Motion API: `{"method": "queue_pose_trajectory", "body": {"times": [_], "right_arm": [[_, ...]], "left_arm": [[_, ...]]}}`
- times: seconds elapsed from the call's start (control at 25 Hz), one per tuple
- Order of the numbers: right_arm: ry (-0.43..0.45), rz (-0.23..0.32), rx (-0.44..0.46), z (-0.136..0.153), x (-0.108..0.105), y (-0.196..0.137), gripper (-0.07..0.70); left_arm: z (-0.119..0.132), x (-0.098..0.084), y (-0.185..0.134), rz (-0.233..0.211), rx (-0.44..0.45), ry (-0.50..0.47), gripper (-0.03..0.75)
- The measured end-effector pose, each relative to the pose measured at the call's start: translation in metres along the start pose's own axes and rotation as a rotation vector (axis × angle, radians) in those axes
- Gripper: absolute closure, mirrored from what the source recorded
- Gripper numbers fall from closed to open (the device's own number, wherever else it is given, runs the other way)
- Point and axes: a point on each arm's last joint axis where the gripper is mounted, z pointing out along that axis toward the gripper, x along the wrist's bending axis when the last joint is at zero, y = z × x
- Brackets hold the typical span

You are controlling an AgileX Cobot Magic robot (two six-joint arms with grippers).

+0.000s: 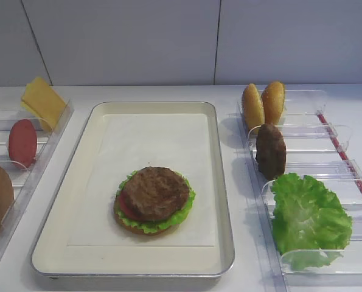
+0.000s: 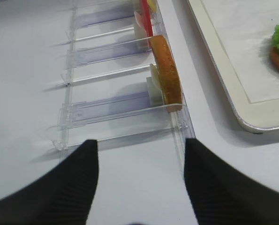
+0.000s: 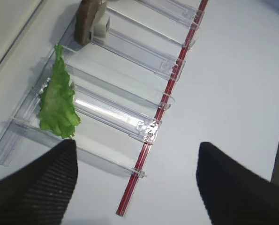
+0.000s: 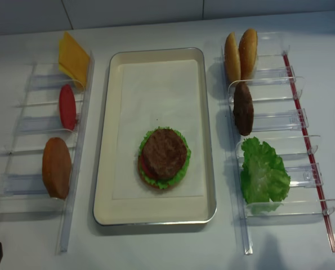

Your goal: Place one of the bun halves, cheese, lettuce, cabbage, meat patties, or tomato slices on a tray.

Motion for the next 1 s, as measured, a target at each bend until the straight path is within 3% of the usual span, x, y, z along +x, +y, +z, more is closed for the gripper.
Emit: {"method": "queue_pose_trajectory", "body": {"times": [0.2,0.56,1.0], "right_arm": [[0.020,0.016,-0.086,0.005,0.006,-0.030,0.096],[0.025,0.034,-0.148,0.013,0.012,-0.071,0.104],[0.026,0.057,-0.327,0.003,0.017,-0.114,0.104]], "left_arm": [[0.000,0.000,0.000,0.000,0.000,0.000,0.319],[0.000,0.000,0.000,0.000,0.000,0.000,0.319],[0.000,0.000,0.000,0.000,0.000,0.000,0.319]]}}
